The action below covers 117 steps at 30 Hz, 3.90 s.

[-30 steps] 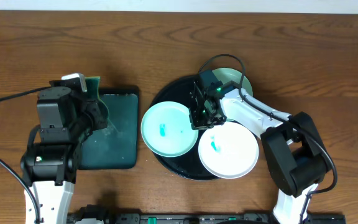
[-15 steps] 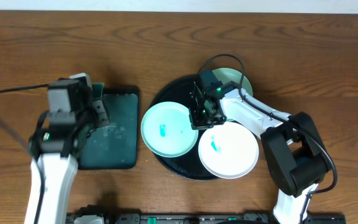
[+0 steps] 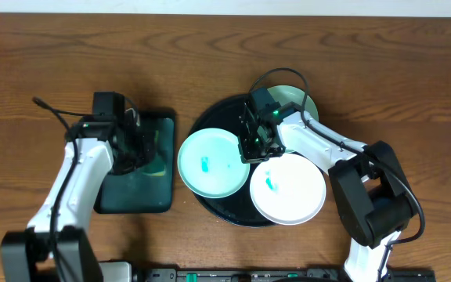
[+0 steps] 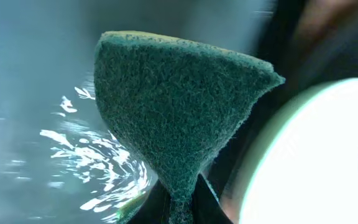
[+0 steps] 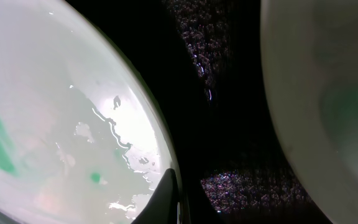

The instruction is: Clean dirty plates on tray and stack at the side

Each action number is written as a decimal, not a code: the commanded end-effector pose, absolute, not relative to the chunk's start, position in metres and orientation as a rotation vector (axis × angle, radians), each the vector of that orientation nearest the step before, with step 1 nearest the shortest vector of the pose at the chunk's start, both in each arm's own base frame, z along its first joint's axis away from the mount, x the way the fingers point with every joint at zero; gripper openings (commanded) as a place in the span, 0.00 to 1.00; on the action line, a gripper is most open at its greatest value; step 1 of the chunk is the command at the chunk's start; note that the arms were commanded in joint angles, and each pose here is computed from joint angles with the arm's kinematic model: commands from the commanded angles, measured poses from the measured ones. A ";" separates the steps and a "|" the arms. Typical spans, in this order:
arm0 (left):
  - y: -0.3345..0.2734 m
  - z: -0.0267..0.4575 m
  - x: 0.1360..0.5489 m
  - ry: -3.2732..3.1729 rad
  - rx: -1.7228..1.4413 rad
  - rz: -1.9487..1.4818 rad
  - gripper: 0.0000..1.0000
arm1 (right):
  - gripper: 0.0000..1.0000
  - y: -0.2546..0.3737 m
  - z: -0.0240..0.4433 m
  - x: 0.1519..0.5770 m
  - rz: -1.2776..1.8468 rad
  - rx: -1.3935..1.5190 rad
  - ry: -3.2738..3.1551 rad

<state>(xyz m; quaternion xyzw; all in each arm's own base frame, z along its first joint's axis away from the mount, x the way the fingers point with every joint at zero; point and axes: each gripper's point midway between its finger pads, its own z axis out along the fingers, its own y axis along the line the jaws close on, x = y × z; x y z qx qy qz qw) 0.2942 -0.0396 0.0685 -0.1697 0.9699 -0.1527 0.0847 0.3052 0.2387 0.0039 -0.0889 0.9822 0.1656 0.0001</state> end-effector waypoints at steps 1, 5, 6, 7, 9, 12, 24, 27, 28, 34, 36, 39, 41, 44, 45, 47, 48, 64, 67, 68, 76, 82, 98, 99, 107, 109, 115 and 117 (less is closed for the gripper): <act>-0.074 0.108 0.293 2.797 -0.507 -0.738 0.07 | 0.01 0.237 -0.004 0.301 0.501 -0.306 3.099; -0.095 0.114 0.287 2.808 -0.451 -0.754 0.07 | 0.01 0.237 -0.004 0.301 0.501 -0.308 3.098; -0.101 0.112 0.285 2.821 -0.435 -0.760 0.07 | 0.01 0.237 -0.004 0.301 0.501 -0.309 3.098; -0.110 0.109 0.284 2.839 -0.419 -0.768 0.07 | 0.01 0.237 -0.004 0.301 0.501 -0.309 3.098; -0.125 0.102 0.283 2.866 -0.378 -0.778 0.07 | 0.01 0.237 -0.004 0.301 0.501 -0.308 3.097; -0.141 0.080 0.284 2.920 -0.373 -0.693 0.07 | 0.01 0.238 -0.004 0.302 0.504 -0.309 3.094; -0.109 -0.002 0.276 3.076 -0.609 -0.164 0.07 | 0.01 0.237 -0.004 0.299 0.501 -0.308 3.110; -0.138 -0.006 0.263 3.169 -0.559 -0.383 0.07 | 0.01 0.237 -0.004 0.299 0.501 -0.308 3.110; -0.147 -0.006 0.259 3.193 -0.547 -0.442 0.07 | 0.01 0.237 -0.004 0.299 0.501 -0.308 3.110; -0.192 0.004 0.239 3.254 -0.383 -0.688 0.07 | 0.01 0.237 -0.004 0.299 0.501 -0.307 3.109; -0.204 0.006 0.236 3.250 -0.330 -0.735 0.07 | 0.01 0.237 -0.004 0.299 0.501 -0.307 3.110; -0.221 0.010 0.235 3.231 -0.263 -0.828 0.07 | 0.01 0.236 -0.004 0.298 0.500 -0.308 3.111; -0.228 0.013 0.236 3.216 -0.255 -0.869 0.07 | 0.01 0.236 -0.004 0.298 0.499 -0.307 3.114; -0.232 0.014 0.241 3.192 -0.260 -0.891 0.07 | 0.01 0.236 -0.005 0.297 0.497 -0.306 3.117; -0.235 0.015 0.243 3.182 -0.253 -0.911 0.07 | 0.01 0.236 -0.005 0.297 0.497 -0.306 3.117; -0.241 0.019 0.245 3.159 -0.233 -0.976 0.07 | 0.01 0.236 -0.005 0.297 0.497 -0.306 3.117; -0.244 0.021 0.247 3.147 -0.232 -1.000 0.07 | 0.01 0.236 -0.005 0.297 0.497 -0.306 3.117; -0.202 0.003 0.284 3.050 -0.291 -0.679 0.07 | 0.01 0.233 -0.005 0.293 0.487 -0.302 3.136; -0.161 -0.008 0.284 3.074 -0.360 -0.412 0.07 | 0.01 0.234 -0.005 0.293 0.488 -0.302 3.137; -0.146 -0.011 0.282 3.083 -0.390 -0.318 0.07 | 0.01 0.233 -0.005 0.293 0.487 -0.302 3.137; -0.061 -0.010 0.263 3.109 -0.509 0.240 0.07 | 0.01 0.234 -0.005 0.294 0.487 -0.302 3.135; -0.060 -0.002 0.273 3.076 -0.510 0.266 0.07 | 0.01 0.233 -0.005 0.293 0.487 -0.302 3.136; -0.109 0.014 0.323 2.967 -0.041 0.047 0.07 | 0.01 0.232 -0.005 0.291 0.480 -0.305 3.147; -0.115 0.014 0.324 2.958 0.000 0.030 0.07 | 0.01 0.232 -0.005 0.291 0.480 -0.314 3.146; -0.191 -0.016 0.291 3.001 0.487 -0.147 0.07 | 0.01 0.231 -0.005 0.290 0.477 -0.314 3.152; -0.202 -0.025 0.274 3.023 0.629 -0.150 0.07 | 0.01 0.231 -0.006 0.289 0.476 -0.314 3.154; -0.215 -0.028 0.242 3.041 0.873 -0.144 0.07 | 0.01 0.231 -0.006 0.289 0.475 -0.313 3.154; -0.225 -0.027 0.227 3.040 1.008 -0.244 0.07 | 0.01 0.231 -0.005 0.289 0.476 -0.313 3.154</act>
